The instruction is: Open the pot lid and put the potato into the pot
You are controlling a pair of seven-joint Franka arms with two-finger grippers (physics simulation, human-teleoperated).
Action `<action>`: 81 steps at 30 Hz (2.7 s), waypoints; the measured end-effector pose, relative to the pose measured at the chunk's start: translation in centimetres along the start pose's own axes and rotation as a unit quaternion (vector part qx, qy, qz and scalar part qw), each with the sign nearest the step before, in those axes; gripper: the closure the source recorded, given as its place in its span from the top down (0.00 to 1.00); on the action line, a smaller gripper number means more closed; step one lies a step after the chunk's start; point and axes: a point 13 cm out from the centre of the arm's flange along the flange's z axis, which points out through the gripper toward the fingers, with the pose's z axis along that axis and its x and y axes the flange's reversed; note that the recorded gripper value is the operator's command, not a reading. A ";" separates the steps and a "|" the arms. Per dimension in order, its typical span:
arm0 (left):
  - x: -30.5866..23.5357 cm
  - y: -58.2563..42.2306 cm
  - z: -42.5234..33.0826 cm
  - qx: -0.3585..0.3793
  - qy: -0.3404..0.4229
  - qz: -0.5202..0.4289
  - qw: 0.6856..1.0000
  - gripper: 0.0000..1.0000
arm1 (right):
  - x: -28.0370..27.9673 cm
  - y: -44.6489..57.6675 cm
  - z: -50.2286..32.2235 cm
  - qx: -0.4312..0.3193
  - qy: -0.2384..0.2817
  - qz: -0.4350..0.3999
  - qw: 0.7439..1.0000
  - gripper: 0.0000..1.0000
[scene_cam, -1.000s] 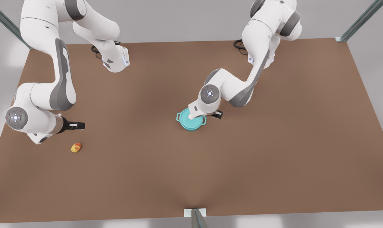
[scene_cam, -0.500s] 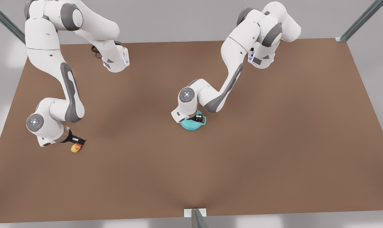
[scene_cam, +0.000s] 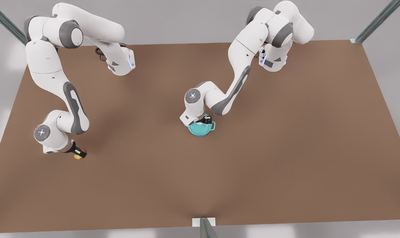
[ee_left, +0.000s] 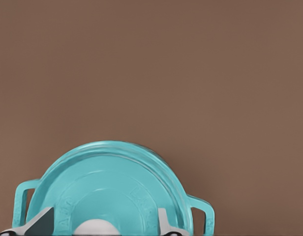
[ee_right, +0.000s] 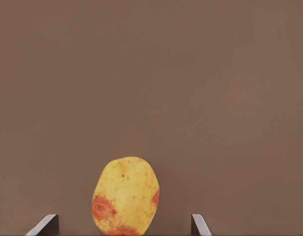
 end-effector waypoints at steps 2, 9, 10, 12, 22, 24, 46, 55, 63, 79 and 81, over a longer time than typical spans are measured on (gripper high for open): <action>0.3 -0.1 0.2 -0.003 -0.001 -0.005 1.000 1.00 | 0.2 -0.2 0.9 0.000 0.001 0.007 1.000 1.00; 0.6 0.1 -0.1 -0.013 -0.009 -0.024 1.000 0.61 | 0.3 -0.1 1.3 -0.004 -0.006 0.020 1.000 1.00; 0.6 0.2 -0.1 -0.015 -0.010 -0.027 0.999 0.53 | 0.2 0.0 1.2 -0.005 -0.008 0.022 1.000 1.00; 0.5 0.2 -0.2 -0.017 -0.011 -0.035 0.999 0.48 | 0.2 0.3 1.1 -0.006 -0.010 0.023 1.000 0.96; -2.9 0.2 -4.1 -0.001 -0.031 -0.076 0.997 0.39 | -0.1 0.3 1.3 -0.008 -0.014 0.034 0.999 0.82; -7.8 3.3 -4.2 0.008 -0.038 -0.116 0.992 0.39 | -0.1 0.3 1.3 -0.008 -0.014 0.036 0.999 0.78; -11.7 50.5 -25.3 0.065 0.008 -0.274 0.959 1.00 | -0.6 0.5 0.0 -0.012 -0.023 0.044 0.999 0.55; -9.8 61.0 -24.8 0.088 0.040 -0.265 0.959 1.00 | 0.3 5.8 -6.4 -0.027 -0.029 0.018 0.999 0.55; -9.3 55.4 -25.7 0.085 0.052 -0.146 0.984 1.00 | 7.3 17.4 -11.6 -0.045 -0.003 -0.028 0.999 0.55; -8.0 50.8 -26.3 0.088 0.074 -0.061 0.992 1.00 | 34.9 41.7 -16.9 -0.074 0.047 -0.076 0.993 0.55; -7.9 50.9 -26.3 0.087 0.075 -0.059 0.992 1.00 | 37.8 43.5 -17.4 -0.077 0.050 -0.073 0.993 0.55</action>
